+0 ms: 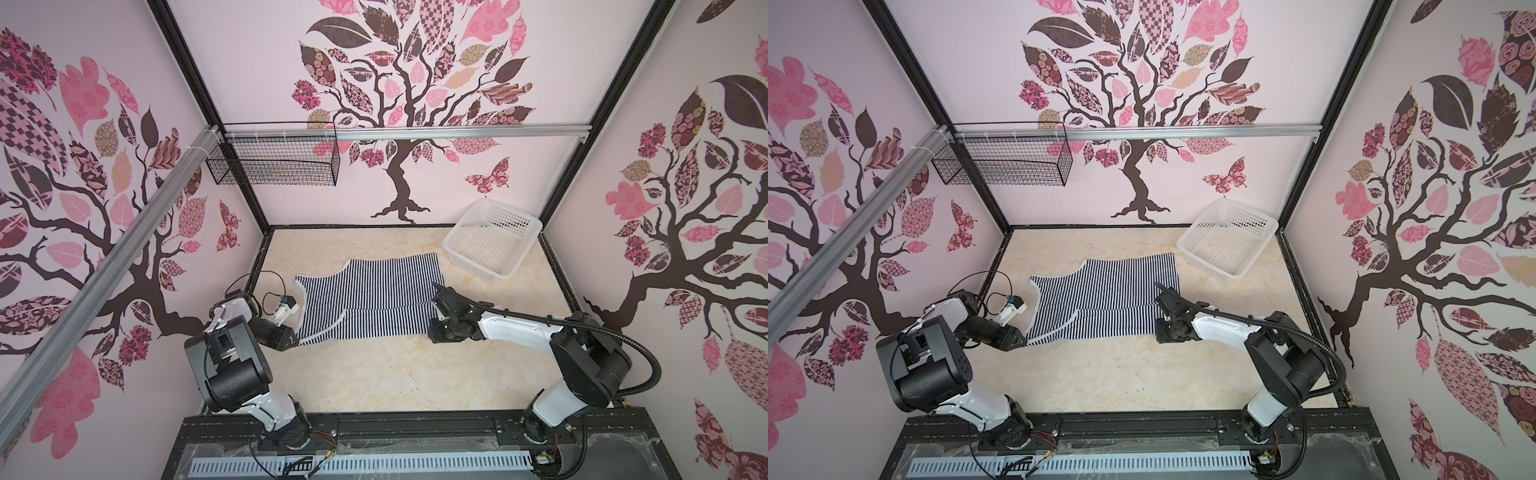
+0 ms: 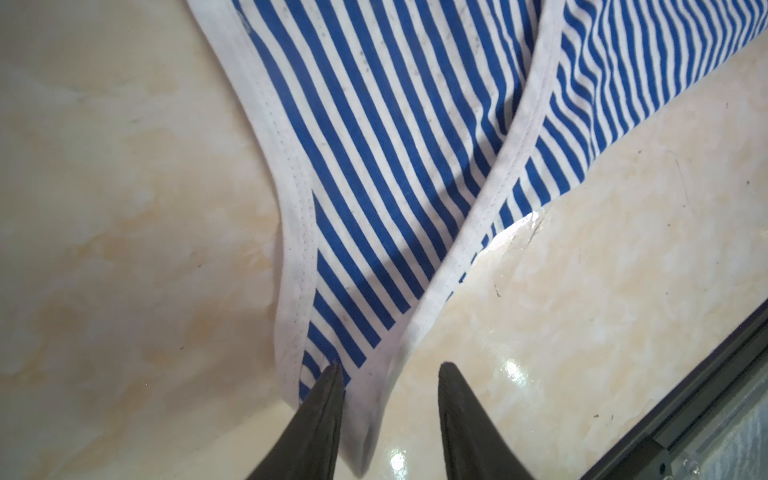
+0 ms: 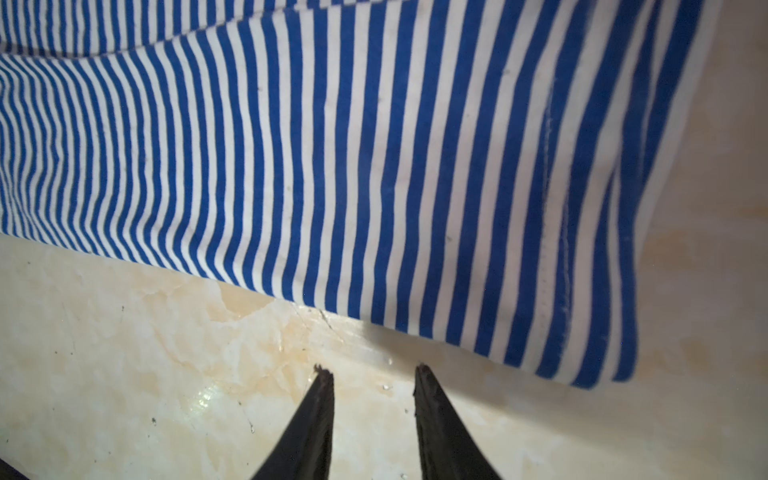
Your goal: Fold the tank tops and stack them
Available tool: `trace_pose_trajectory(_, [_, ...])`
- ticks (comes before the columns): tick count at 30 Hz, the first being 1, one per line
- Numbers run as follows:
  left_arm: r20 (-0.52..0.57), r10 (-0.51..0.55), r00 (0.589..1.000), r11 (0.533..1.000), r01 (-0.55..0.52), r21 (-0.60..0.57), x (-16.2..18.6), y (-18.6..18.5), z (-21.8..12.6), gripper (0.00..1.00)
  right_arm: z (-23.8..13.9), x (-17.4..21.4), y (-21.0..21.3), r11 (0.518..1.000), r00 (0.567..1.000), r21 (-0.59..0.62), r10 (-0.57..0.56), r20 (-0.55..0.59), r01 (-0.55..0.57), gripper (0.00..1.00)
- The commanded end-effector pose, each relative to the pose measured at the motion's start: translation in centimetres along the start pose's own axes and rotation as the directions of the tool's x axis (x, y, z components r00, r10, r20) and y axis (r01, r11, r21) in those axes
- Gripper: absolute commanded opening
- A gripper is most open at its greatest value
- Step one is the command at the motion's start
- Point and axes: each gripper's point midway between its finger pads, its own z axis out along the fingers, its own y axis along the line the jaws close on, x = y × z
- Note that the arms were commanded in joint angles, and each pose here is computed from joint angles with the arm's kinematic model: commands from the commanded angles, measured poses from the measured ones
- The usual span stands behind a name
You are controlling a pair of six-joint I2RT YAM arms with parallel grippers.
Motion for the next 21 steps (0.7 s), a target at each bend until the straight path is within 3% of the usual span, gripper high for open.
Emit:
trace_pose_trajectory(1, [-0.008,0.007,1.000,0.999,-0.007,0.043,0.4,-0.6,0.6,0.42,0.5,0.4,-0.2,1.000,1.000,0.008,-0.001,-0.019,0.001,0.36])
trace_pose_trajectory(10, [0.002,-0.033,0.999,0.996,0.033,-0.088,0.3,2.3,1.2,0.37,0.7,0.4,-0.2,1.000,1.000,0.006,-0.010,-0.019,0.010,0.35])
trace_pose_trajectory(12, [0.020,-0.027,0.999,0.993,0.029,-0.111,-0.1,2.6,0.9,0.32,0.8,0.5,-0.1,1.000,1.000,0.004,-0.009,-0.021,0.009,0.34])
trace_pose_trajectory(18, [0.064,-0.018,0.998,0.991,0.026,-0.131,-1.3,2.9,-0.2,0.01,1.0,0.4,-0.3,1.000,1.000,0.014,-0.010,-0.024,0.010,0.33])
trace_pose_trajectory(21, [0.084,-0.011,0.996,0.992,0.022,-0.127,-1.9,2.8,-0.7,0.00,1.2,0.5,-0.5,1.000,1.000,0.025,-0.009,-0.030,0.010,0.33])
